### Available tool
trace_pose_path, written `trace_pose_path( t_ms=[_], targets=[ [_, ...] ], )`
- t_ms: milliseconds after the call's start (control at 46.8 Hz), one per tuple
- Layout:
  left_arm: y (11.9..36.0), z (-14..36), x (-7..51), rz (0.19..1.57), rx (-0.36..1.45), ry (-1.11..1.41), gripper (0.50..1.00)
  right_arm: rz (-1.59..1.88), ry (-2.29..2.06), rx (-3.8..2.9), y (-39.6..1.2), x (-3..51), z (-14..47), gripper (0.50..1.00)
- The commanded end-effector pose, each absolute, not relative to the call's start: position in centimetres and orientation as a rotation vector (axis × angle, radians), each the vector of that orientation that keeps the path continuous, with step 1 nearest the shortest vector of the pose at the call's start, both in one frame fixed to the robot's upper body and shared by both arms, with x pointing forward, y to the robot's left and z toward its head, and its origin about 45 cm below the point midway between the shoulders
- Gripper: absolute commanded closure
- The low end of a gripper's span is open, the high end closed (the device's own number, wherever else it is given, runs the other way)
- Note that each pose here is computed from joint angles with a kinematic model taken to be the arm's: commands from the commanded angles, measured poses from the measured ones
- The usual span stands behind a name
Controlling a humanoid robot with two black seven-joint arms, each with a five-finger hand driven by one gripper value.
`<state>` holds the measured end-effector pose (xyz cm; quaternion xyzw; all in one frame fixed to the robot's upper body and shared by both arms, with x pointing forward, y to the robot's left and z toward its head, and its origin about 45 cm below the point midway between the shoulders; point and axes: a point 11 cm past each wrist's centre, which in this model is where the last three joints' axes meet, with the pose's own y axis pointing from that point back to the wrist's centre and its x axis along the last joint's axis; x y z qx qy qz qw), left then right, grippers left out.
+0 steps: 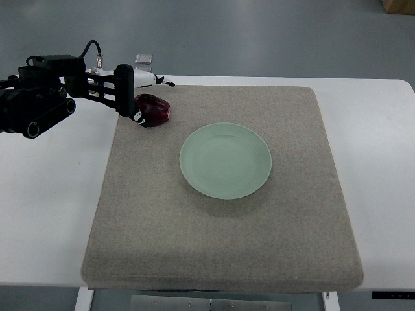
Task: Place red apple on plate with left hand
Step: 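Lower the left hand onto the red apple and close fingers around it, then carry the held apple with the left hand onto the green plate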
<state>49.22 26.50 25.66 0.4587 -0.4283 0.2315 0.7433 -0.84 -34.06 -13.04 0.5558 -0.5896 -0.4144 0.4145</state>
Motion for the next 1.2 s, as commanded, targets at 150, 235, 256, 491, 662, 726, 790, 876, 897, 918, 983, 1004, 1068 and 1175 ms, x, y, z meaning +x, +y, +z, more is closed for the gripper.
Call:
trace_pose_path(
  t_ms=[150,235,256,491,662,726,790,876,897,918,983,1004,1068,1175],
  targets=[
    [27.1,25.3,49.2,0.497,1.032,-0.933,0.632,-1.042,-1.481,1.397,-34.1,-0.8,-13.0,0.536],
    [27.0,25.3,49.2,0.496,1.029,-0.934,0.662,-1.042,-1.481,1.397,-34.1,-0.8,-13.0,0.536],
    [27.0,25.3,49.2,0.496,1.029,-0.934,0.679,-1.042,-1.481,1.397,-34.1,-0.8,-13.0,0.536],
    [27.0,25.3,49.2,0.498,1.031,-0.933,0.915,-1.042,-1.481,1.397,-34.1,-0.8,-13.0,0.536],
    [27.2,25.4,49.3,0.504,1.032,-0.932,1.000,-1.042,-1.481,1.397,-34.1,-0.8,-13.0,0.536],
    [27.1,25.5,49.3,0.508,1.028,-0.931,1.000,-1.042,-1.481,1.397,-34.1,-0.8,-13.0,0.536],
    [27.1,25.6,49.3,0.515,1.022,-0.927,1.000,-1.042,-1.481,1.397,-34.1,-0.8,-13.0,0.536],
    [26.8,25.9,49.4,0.518,1.008,-0.928,1.000,-1.042,-1.481,1.397,-34.1,-0.8,-13.0,0.536],
    [26.8,25.9,49.4,0.517,1.009,-0.929,1.000,-1.042,-1.481,1.397,-34.1,-0.8,-13.0,0.536],
    [26.7,25.9,49.4,0.515,1.006,-0.931,1.000,-1.042,-1.481,1.397,-34.1,-0.8,-13.0,0.536],
    [26.3,26.2,49.4,0.514,0.996,-0.937,1.000,-1.042,-1.481,1.397,-34.1,-0.8,-13.0,0.536],
    [26.1,26.4,49.4,0.513,0.990,-0.942,1.000,-1.042,-1.481,1.397,-34.1,-0.8,-13.0,0.536],
    [25.1,26.7,49.2,0.500,0.957,-0.949,1.000,-1.042,-1.481,1.397,-34.1,-0.8,-13.0,0.536],
    [22.8,27.2,48.6,0.465,0.890,-0.961,1.000,-1.042,-1.481,1.397,-34.1,-0.8,-13.0,0.536]
  ],
)
